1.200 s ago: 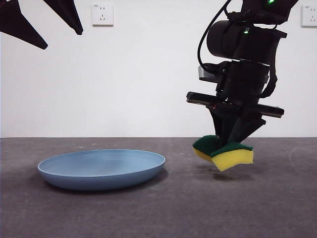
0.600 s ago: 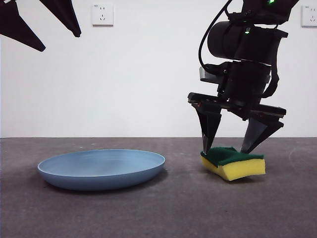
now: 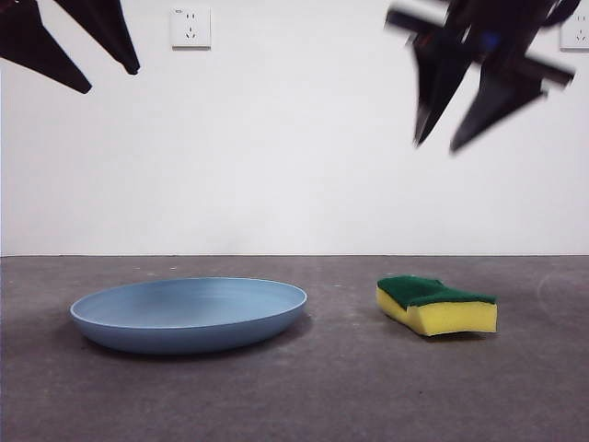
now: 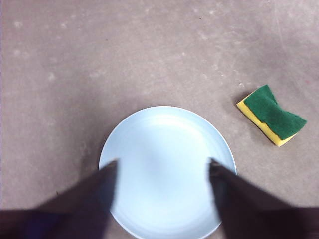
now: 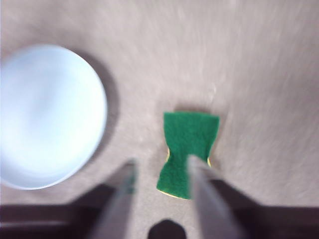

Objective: Pick up the plate,pick up the cloth,clean the plate with the cloth

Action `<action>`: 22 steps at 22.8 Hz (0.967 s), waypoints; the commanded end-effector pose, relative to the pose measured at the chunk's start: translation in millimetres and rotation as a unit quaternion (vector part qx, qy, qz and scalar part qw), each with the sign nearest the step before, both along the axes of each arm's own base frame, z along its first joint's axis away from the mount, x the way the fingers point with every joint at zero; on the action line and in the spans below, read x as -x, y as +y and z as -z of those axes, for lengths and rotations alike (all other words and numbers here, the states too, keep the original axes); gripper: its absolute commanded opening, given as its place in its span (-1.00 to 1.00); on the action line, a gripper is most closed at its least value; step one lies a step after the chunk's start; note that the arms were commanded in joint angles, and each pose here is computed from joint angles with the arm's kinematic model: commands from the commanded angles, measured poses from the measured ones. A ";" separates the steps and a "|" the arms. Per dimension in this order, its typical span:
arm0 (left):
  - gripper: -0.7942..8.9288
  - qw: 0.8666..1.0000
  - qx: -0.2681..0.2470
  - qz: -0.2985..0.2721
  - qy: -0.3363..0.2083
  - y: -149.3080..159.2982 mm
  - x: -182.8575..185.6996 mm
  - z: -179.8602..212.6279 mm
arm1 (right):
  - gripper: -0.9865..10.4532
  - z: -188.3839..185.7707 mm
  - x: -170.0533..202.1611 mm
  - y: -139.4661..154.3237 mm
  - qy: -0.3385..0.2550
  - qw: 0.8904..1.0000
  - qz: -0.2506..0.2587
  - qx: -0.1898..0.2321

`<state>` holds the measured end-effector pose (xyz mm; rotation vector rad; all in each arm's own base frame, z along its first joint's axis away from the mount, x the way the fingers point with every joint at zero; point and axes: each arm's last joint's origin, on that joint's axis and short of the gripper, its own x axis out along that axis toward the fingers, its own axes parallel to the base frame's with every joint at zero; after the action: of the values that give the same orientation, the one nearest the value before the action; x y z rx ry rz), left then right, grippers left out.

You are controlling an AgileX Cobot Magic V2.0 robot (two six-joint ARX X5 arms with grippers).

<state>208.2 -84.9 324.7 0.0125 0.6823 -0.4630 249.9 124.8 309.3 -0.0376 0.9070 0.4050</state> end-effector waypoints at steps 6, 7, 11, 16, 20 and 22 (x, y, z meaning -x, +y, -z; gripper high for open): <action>-0.85 0.992 0.029 0.025 -0.121 1.4 18.7 -31.9 | -0.85 -52.9 49.2 -23.8 -0.125 0.991 -0.036 -0.017; -0.85 0.988 0.035 0.032 -0.148 1.8 27.4 -40.0 | -0.85 -58.3 55.4 -26.8 -0.142 0.989 -0.038 -0.022; -0.85 0.974 0.040 0.056 -0.214 8.3 60.8 -56.5 | -0.85 -72.9 83.8 -38.3 -0.212 0.975 -0.038 -0.052; -0.85 0.969 0.030 0.011 -0.246 19.4 81.6 -26.2 | -0.85 -47.8 114.8 -48.0 -0.272 0.961 -0.012 -0.050; -0.85 0.967 0.048 0.000 -0.249 24.1 90.3 5.0 | -0.85 -17.2 125.1 -51.9 -0.283 0.958 0.001 -0.041; -0.85 0.969 0.068 -0.009 -0.239 24.7 91.6 15.1 | -0.85 -7.5 125.2 -52.0 -0.274 0.961 0.000 -0.035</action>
<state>116.9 -59.9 311.7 0.0312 0.1768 -0.4662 123.4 71.9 320.9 -0.0713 0.3444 0.4006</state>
